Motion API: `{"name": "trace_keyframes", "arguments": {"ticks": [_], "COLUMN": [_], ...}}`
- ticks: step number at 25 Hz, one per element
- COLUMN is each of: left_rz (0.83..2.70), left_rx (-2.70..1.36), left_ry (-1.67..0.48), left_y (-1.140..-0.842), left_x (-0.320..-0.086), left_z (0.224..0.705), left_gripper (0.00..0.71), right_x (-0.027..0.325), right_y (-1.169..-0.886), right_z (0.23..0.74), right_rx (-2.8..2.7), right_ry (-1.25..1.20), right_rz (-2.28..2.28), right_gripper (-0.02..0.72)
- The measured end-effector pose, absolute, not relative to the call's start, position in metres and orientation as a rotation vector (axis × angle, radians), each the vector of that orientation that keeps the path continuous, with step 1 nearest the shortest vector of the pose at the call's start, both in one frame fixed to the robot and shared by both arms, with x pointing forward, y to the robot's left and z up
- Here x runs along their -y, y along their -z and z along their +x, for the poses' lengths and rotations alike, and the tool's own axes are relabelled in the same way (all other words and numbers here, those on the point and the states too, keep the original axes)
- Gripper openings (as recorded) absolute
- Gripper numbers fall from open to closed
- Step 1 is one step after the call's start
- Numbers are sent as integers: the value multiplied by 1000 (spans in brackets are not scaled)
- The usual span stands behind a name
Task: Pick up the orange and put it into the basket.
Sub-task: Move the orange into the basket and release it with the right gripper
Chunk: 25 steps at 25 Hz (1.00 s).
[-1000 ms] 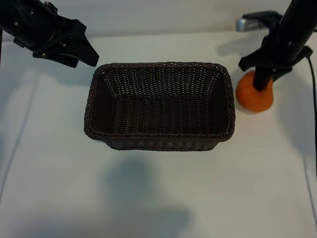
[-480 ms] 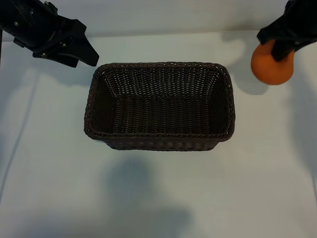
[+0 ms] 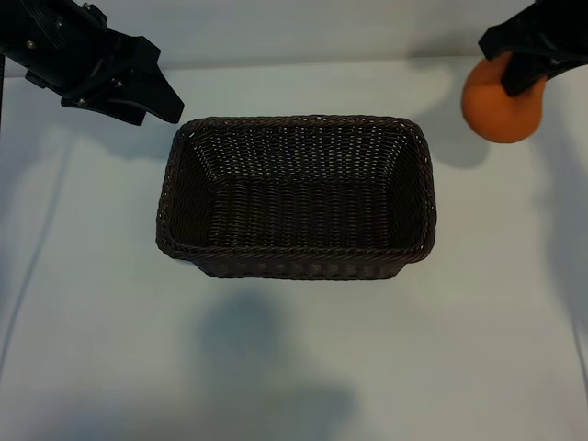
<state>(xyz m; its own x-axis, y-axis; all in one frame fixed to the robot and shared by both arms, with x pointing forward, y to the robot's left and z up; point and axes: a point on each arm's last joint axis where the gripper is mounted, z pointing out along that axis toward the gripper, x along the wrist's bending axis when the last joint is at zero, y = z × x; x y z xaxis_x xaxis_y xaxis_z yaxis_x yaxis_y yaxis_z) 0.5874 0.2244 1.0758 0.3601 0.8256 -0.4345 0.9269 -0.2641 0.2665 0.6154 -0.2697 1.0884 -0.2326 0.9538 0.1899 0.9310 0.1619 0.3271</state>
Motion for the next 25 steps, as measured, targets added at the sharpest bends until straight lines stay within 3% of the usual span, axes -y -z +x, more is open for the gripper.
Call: {"name": "trace_keyframes", "arguments": {"ticks": [5,15,25], "left_rz": [2154,2152,2149], "left_rx": [-1519,-1519,-1519], "left_ry": [285,287,289], "left_y": [-1076,-1076,-1076], "left_x": [-224,-224,-224], "left_z": [587,587,587], "left_gripper": [558,558,558], "right_x": [254,183,117], "right_y": [-1089,-1088,-1047], "right_z": [614,602,608], "right_rx": [-2390,-2530,-2635], "right_ry": [-633,-678,-718], "right_rz": [1887,1739,1675], "right_gripper": [79,76,76]}}
